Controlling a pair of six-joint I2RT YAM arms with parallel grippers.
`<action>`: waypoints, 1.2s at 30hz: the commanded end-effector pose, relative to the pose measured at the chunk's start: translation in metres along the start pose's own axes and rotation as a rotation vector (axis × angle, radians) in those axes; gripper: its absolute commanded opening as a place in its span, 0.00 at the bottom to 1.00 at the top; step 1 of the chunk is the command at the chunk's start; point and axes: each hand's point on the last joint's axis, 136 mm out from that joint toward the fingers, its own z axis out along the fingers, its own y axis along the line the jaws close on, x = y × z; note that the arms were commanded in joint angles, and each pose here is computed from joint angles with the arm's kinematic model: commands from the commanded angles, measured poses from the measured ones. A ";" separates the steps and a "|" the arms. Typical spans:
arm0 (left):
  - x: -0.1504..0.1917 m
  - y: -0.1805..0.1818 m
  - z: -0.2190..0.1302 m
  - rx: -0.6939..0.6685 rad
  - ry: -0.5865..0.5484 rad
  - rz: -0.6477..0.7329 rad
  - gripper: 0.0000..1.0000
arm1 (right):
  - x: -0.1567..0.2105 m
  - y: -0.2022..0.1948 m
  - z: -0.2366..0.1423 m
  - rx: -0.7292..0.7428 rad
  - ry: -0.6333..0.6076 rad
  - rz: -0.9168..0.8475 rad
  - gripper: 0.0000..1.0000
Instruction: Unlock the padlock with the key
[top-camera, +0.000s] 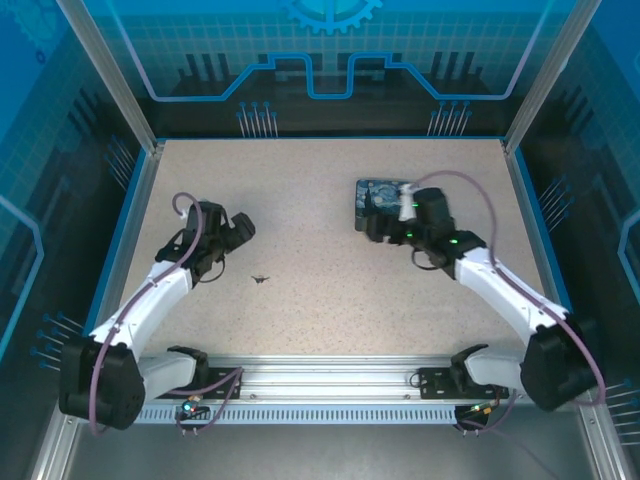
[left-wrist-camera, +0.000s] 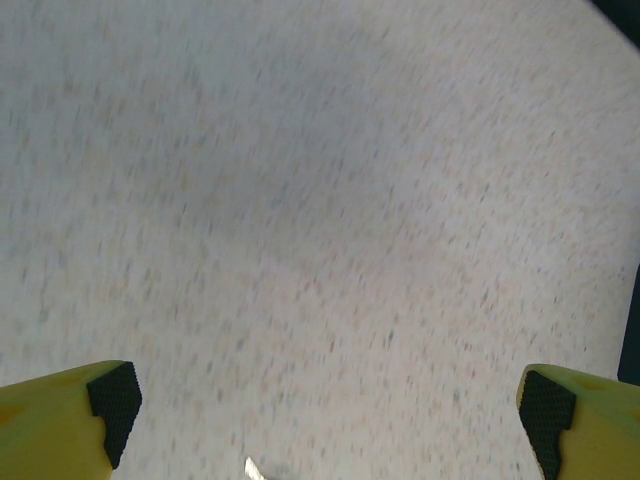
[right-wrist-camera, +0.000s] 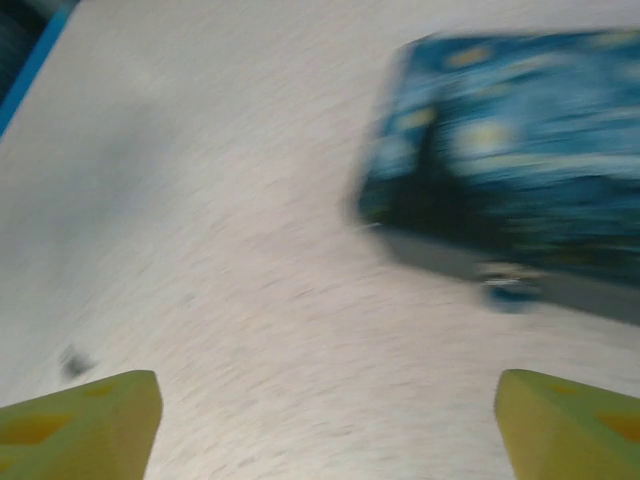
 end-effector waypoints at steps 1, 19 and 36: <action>0.025 0.021 -0.011 -0.070 0.073 -0.125 0.99 | 0.036 0.055 0.024 -0.143 0.180 -0.071 0.81; -0.061 0.036 0.008 -0.097 0.042 -0.295 0.99 | 0.130 0.195 0.153 -0.320 0.581 -0.419 0.45; -0.069 0.048 0.018 -0.025 0.077 -0.380 0.99 | 0.156 0.204 0.205 -0.201 0.637 -0.554 0.46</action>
